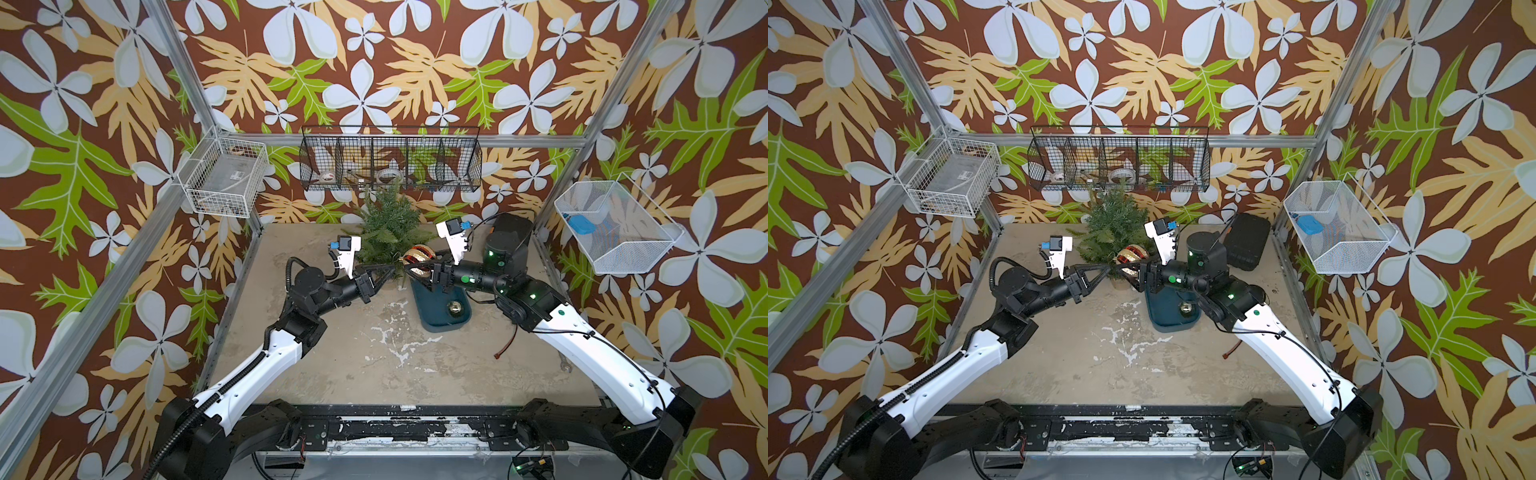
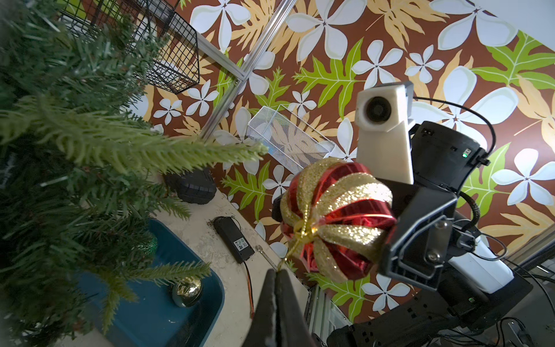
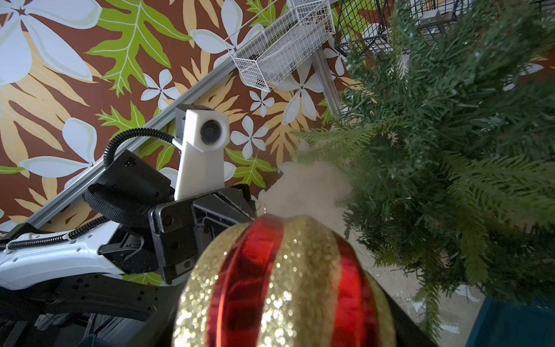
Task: Decorate the small christmas tree with ornaments
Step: Hang an ornament on the christmas tree.
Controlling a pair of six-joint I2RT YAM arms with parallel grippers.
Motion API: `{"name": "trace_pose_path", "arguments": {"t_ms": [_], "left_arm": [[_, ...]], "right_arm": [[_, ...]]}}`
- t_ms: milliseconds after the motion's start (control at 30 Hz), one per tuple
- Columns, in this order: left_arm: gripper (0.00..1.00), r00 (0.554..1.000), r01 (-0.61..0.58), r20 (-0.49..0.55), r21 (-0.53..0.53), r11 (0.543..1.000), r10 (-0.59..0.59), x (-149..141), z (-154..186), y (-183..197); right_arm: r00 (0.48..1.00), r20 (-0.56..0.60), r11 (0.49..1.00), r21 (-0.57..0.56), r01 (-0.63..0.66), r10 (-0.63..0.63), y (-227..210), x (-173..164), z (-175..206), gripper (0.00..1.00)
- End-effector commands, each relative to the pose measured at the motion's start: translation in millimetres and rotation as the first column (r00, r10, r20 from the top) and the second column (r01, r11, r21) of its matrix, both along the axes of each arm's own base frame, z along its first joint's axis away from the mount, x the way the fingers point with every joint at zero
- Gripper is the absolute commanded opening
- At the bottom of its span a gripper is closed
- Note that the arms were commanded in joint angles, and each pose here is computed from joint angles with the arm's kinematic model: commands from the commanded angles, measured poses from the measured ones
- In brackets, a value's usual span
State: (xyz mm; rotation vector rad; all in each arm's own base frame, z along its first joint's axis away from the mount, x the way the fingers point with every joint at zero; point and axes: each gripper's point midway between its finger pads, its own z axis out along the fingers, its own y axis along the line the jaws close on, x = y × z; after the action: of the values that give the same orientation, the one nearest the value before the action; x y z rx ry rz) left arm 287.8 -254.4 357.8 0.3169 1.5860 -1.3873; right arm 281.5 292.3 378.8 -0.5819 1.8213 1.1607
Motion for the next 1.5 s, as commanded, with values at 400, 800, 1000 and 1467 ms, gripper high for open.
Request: {"name": "trace_pose_path", "arguments": {"t_ms": [400,800,1000,1467], "left_arm": [[0.0,0.999,-0.015,0.041,0.024,1.0,0.014,19.8,16.9,-1.5],[0.0,0.998,-0.031,0.055,0.02,0.999,0.03,29.7,23.5,-1.2],[0.0,0.997,-0.041,0.062,0.019,0.999,0.04,31.6,25.3,0.5],[0.0,0.998,-0.044,0.046,0.016,0.999,0.044,37.1,22.5,1.6]], "right_arm": [[0.998,0.051,0.999,0.016,0.037,-0.037,-0.6,26.6,17.8,0.69],[0.997,0.069,0.999,0.032,0.039,-0.041,3.5,38.3,29.4,0.68],[0.997,0.074,0.999,0.033,0.036,-0.038,4.2,38.6,31.7,0.68],[0.997,0.058,0.999,0.023,0.046,-0.047,7.2,46.4,23.9,0.68]]}}
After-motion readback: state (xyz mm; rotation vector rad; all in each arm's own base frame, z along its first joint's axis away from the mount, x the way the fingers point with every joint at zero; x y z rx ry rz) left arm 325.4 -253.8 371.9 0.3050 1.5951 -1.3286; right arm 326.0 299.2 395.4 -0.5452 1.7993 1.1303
